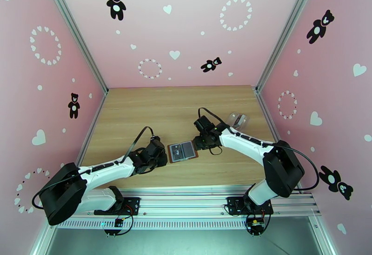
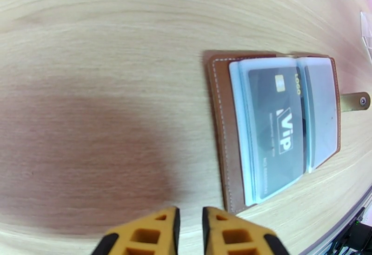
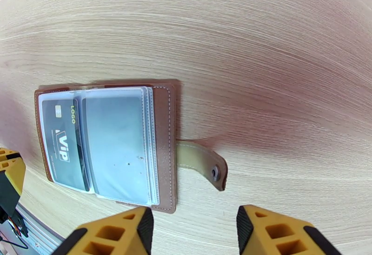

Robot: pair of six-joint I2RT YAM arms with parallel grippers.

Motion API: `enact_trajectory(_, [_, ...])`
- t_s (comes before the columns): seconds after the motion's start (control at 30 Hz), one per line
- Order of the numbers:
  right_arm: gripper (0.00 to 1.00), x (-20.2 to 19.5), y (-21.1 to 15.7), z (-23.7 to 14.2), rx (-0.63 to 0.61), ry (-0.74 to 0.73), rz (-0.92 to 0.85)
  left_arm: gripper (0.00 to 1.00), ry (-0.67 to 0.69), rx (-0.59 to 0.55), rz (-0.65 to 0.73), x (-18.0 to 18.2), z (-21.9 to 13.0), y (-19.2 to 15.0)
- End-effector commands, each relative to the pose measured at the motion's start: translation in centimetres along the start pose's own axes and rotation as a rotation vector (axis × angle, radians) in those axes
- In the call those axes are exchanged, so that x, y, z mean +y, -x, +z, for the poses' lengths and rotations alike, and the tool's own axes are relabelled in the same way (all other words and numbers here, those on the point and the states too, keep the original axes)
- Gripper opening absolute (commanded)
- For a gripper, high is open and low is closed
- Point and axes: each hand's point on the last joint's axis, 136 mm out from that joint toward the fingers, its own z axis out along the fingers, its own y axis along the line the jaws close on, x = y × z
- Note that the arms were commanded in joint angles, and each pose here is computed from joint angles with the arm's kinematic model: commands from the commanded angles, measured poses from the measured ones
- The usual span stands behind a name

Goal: Put the credit cards into the card holder

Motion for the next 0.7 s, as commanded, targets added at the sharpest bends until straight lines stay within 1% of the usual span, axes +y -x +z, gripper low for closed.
enact_trajectory(0.0, [0.54, 0.4, -0.5, -0.4, 0.012, 0.027, -0.012, 0.22, -0.025, 0.009, -0.02, -0.1, 0.0, -0.2])
enact_trajectory(0.13, [0.49, 2.5, -0.3, -0.1, 0.021, 0.116, -0.019, 0.22, -0.04, 0.019, -0.023, -0.4, 0.3, -0.4])
enact_trajectory(0.33, [0.24, 7.0, -0.4, 0.8, 0.055, 0.244, -0.061, 0.22, -0.045, 0.022, -0.024, -0.6, 0.5, -0.3])
enact_trajectory(0.47, [0.1, 9.1, -0.5, 2.3, 0.097, 0.267, -0.083, 0.22, -0.041, 0.019, -0.024, -0.5, 0.5, -0.2])
enact_trajectory(0.67, [0.04, 11.1, -0.3, 3.6, 0.119, 0.282, -0.106, 0.22, -0.037, 0.021, -0.022, -0.5, 0.6, -0.3])
